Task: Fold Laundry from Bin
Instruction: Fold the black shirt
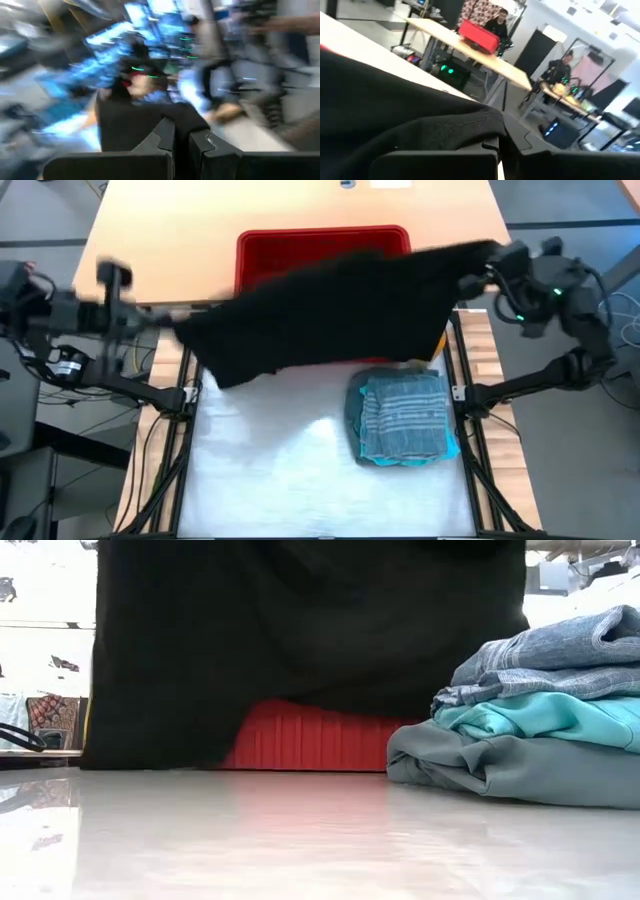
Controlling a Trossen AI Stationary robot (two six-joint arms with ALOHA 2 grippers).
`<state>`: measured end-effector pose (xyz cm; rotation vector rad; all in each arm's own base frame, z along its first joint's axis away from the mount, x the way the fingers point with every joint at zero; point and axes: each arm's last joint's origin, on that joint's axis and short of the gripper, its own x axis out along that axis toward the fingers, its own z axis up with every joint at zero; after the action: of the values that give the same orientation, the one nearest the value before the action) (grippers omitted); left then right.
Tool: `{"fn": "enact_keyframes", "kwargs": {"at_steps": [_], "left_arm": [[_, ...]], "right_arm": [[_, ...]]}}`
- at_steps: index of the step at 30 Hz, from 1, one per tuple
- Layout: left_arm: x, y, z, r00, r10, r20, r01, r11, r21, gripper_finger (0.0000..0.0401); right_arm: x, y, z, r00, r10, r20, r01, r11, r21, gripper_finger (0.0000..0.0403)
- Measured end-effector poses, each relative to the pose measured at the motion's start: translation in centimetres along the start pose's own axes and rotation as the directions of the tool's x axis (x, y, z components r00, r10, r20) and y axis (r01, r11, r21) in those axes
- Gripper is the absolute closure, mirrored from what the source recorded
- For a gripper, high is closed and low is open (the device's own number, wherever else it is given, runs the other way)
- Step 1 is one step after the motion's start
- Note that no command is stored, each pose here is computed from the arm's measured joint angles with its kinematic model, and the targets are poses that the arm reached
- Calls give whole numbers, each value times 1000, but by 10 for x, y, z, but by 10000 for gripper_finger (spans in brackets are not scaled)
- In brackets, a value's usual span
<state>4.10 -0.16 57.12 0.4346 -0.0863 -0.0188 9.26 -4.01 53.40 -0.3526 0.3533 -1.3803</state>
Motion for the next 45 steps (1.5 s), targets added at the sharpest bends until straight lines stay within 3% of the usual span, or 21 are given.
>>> {"fn": "enact_keyframes", "kwargs": {"at_steps": [2,4,6,9,18,24,27,31,36,40,45], "left_arm": [[-1,-4,-8,996,-46,-70,40,996,-78,401],[7,-8,-24,975,1,-220,-28,993,-119,401],[18,-10,-34,952,65,-298,-102,989,-111,401],[31,-13,-43,926,89,-368,-115,992,-48,401],[13,-5,-38,895,254,-367,-274,962,-2,401],[-20,-2,-33,897,314,-313,-359,928,-100,401],[-33,0,-27,919,318,-234,-361,916,-173,401],[-32,1,-14,972,227,-56,-234,946,-225,401],[-27,0,2,982,35,183,-1,983,-185,401],[-20,-5,10,931,-176,321,223,968,-115,401],[-9,-11,14,818,-392,421,458,887,-65,401]], "right_arm": [[-3,-5,-10,1000,18,-21,-17,1000,16,384],[-3,-6,-16,999,-9,-47,10,1000,30,384],[-2,-7,-18,997,-33,-63,36,999,32,384],[1,-4,-18,996,-45,-72,46,999,24,384],[0,-6,-18,994,-83,-77,86,995,45,384],[-6,-25,-23,986,-145,-77,160,957,241,384],[-8,-30,-18,998,-58,-27,64,919,390,384],[-10,-25,3,986,114,121,-159,857,490,384],[-11,23,37,905,307,293,-415,784,461,384],[-28,65,54,824,429,371,-558,728,399,384],[-69,85,62,718,545,434,-692,630,353,384]]}}
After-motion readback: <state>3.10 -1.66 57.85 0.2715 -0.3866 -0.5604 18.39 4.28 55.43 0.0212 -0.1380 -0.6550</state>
